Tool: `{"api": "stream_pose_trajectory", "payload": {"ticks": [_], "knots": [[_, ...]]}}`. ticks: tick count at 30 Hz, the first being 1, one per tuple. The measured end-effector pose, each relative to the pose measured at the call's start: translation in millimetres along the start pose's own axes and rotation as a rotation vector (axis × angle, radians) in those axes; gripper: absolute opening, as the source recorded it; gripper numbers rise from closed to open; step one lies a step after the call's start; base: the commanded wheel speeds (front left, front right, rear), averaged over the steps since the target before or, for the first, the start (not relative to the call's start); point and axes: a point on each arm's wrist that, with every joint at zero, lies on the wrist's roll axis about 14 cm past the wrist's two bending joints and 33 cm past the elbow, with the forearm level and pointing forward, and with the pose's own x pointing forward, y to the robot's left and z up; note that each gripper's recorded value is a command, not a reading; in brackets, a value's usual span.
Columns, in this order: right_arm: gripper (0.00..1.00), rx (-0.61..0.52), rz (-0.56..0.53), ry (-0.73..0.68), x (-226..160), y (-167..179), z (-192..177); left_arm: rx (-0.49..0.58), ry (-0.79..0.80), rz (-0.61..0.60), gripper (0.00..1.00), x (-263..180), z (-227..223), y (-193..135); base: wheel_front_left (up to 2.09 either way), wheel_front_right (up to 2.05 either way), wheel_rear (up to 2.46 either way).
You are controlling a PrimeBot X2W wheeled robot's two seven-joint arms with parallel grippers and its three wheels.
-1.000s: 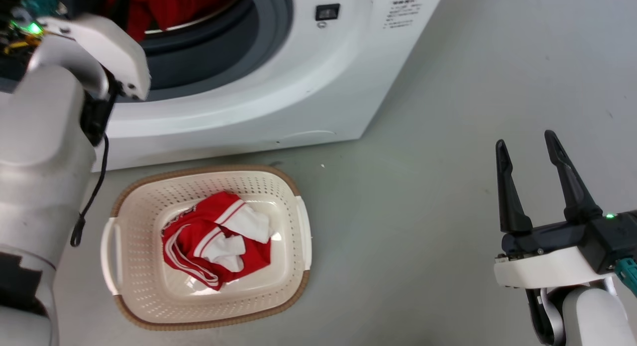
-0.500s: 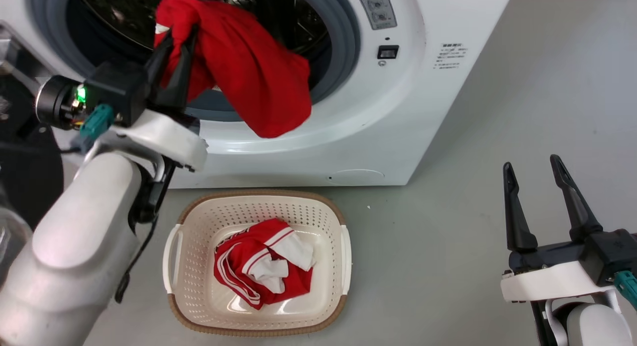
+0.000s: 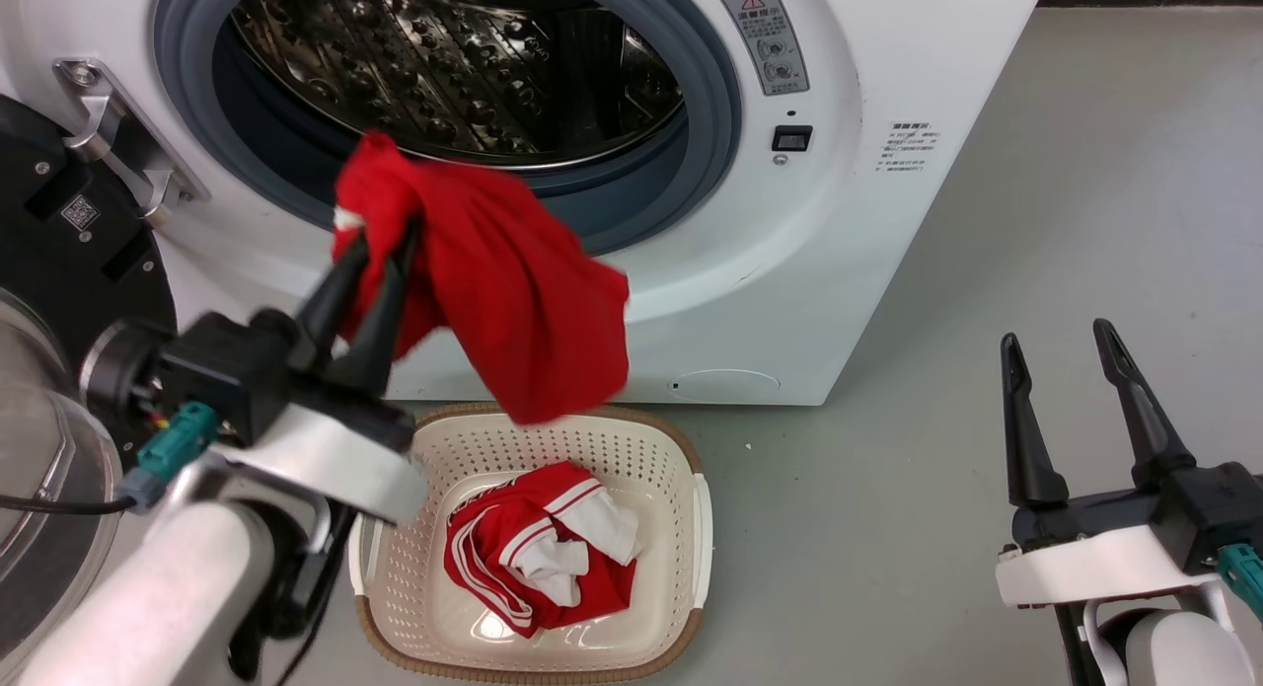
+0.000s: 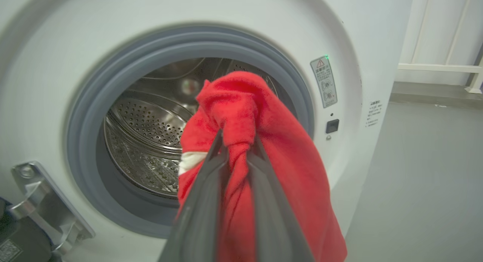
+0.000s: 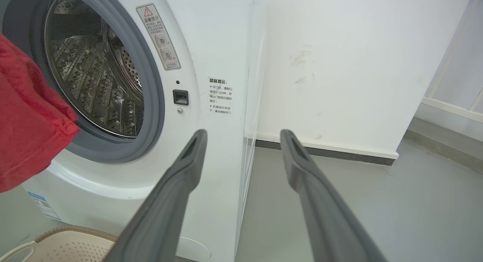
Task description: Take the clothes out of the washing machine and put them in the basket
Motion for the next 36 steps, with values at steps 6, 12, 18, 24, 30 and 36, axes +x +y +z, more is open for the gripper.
{"api": "stream_pose_trajectory", "payload": {"ticks": [6, 12, 18, 24, 30, 36], "knots": [[1.00, 0.002, 0.002, 0.011, -0.5, 0.8, -3.9, -0.071, 0.316, -0.060, 0.00, -33.9, -76.7, -17.0, 0.00, 0.00, 0.00], [1.00, -0.004, -0.007, 0.034, 0.9, -3.2, -13.0, -0.135, 0.598, -0.108, 0.00, -62.8, -157.4, -31.3, 0.00, 0.00, 0.00], [1.00, -0.012, -0.021, 0.053, 8.0, -10.0, -23.2, -0.166, 0.778, -0.140, 0.00, -73.0, -223.4, -39.1, 0.00, 0.00, 0.00], [1.00, -0.017, -0.048, 0.097, 12.3, -21.3, -42.9, -0.167, 0.920, -0.146, 0.00, -73.2, -283.5, -36.8, 0.00, 0.00, 0.00], [1.00, -0.026, -0.086, 0.146, 13.0, -36.1, -63.4, -0.155, 1.042, -0.132, 0.00, -79.4, -340.2, -31.6, 0.00, 0.00, 0.00], [1.00, -0.046, -0.124, 0.199, 10.2, -51.6, -83.3, -0.174, 1.102, -0.138, 0.00, -76.7, -384.5, -43.0, 0.00, 0.00, 0.00]]}}
